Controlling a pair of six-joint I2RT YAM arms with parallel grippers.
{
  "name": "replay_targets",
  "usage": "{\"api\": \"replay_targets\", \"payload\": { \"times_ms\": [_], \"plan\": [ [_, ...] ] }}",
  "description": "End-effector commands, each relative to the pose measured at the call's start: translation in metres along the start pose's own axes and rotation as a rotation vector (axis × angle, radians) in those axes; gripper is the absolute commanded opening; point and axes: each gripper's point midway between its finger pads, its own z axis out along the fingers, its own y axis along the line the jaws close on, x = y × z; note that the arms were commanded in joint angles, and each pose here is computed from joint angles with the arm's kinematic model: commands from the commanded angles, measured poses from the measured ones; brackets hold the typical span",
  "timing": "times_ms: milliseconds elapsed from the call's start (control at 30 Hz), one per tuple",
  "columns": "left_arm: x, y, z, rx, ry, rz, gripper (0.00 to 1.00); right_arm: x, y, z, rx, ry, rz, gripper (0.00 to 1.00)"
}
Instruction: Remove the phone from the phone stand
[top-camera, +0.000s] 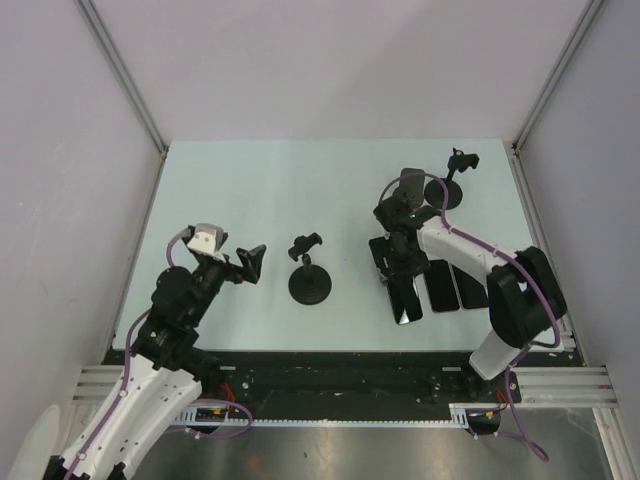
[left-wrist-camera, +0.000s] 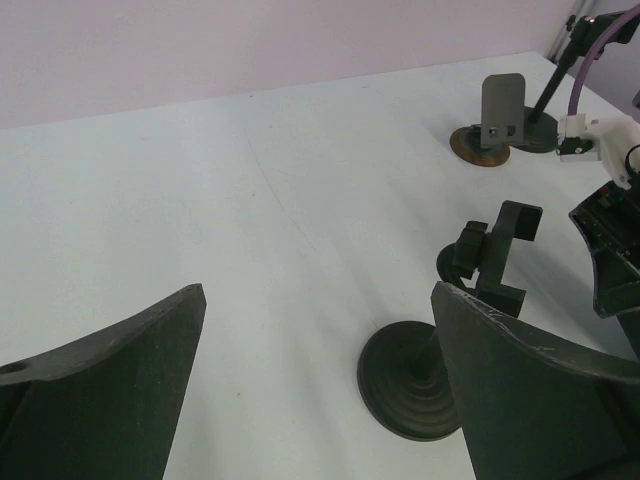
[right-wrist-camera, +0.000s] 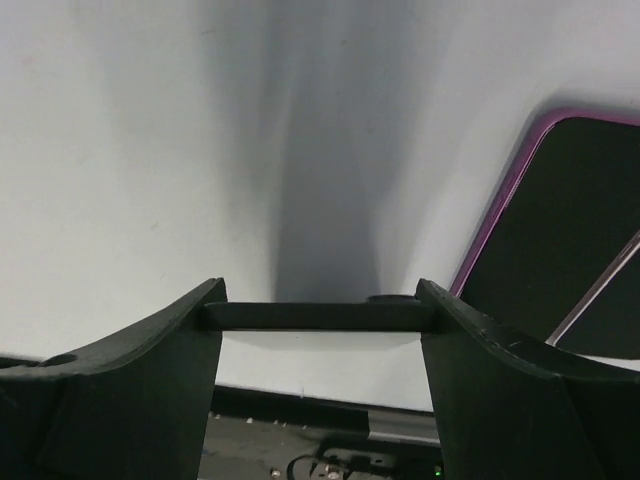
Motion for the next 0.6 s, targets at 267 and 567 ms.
{"api": "replay_targets", "payload": {
  "times_ms": [267, 567],
  "plan": [
    [0.0, 0.014, 0.0, -0.066, -0.004, 0.056, 1.0, -0.023, -0.024, 0.07, 0.178, -0.008, 0.084, 0.06],
    [0.002, 0.012, 0.001, -0.057, 0.001, 0.058, 1.0, -0.023, -0.037, 0.083, 0.263, -0.011, 0.107, 0.46]
  ]
}}
